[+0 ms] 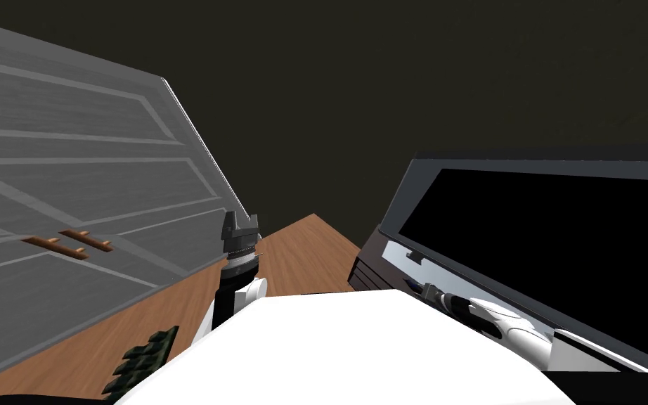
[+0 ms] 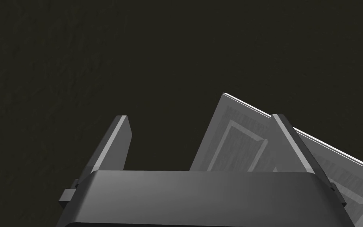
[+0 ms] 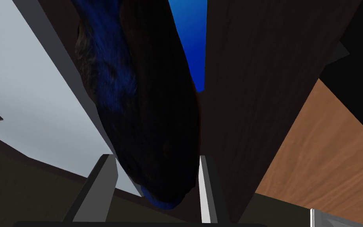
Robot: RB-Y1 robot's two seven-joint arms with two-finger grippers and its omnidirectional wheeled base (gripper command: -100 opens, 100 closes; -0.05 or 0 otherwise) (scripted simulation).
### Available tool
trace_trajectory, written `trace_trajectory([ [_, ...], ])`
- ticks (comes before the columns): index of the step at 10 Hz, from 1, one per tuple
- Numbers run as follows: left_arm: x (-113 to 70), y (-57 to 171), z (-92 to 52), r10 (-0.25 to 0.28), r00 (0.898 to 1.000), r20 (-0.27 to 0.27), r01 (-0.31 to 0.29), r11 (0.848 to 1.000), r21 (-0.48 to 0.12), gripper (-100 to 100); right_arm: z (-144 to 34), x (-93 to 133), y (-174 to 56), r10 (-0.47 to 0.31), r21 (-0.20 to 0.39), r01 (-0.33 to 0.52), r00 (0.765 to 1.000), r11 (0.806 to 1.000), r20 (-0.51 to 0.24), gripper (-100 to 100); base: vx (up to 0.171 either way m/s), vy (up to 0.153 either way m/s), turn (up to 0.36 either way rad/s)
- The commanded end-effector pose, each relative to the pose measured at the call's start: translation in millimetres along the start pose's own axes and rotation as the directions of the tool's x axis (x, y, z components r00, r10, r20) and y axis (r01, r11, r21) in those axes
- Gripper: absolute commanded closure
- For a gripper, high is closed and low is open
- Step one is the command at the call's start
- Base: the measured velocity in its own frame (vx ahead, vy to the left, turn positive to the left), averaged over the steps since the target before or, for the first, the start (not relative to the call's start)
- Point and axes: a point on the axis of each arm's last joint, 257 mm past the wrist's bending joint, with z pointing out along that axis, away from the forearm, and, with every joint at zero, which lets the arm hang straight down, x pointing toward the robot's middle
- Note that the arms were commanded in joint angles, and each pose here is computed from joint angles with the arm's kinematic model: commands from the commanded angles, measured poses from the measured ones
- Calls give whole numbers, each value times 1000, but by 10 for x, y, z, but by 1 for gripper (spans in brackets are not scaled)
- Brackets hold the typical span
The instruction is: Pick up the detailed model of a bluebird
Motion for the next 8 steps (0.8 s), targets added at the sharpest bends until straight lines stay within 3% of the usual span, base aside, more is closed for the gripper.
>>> trace_trajectory([
  [1,0,0,0,0,1000,0,0,1000,0,0,13,-122,-43,-13,8,13,1000,1000,23,100,20,4,-8],
  [3,0,0,0,0,1000,0,0,1000,0,0,16,-72,10,-63,-14,63,998,998,2,100,1,1,24],
  [4,0,0,0,0,1000,0,0,1000,0,0,118,-397,166,-26,-43,30,996,999,85,100,54,-12,-282],
  [6,0,0,0,0,1000,0,0,1000,0,0,87,-399,24,-48,-16,50,996,999,80,100,42,6,-74],
  [8,0,0,0,0,1000,0,0,1000,0,0,90,-326,81,-98,-37,100,994,994,55,100,4,0,20],
])
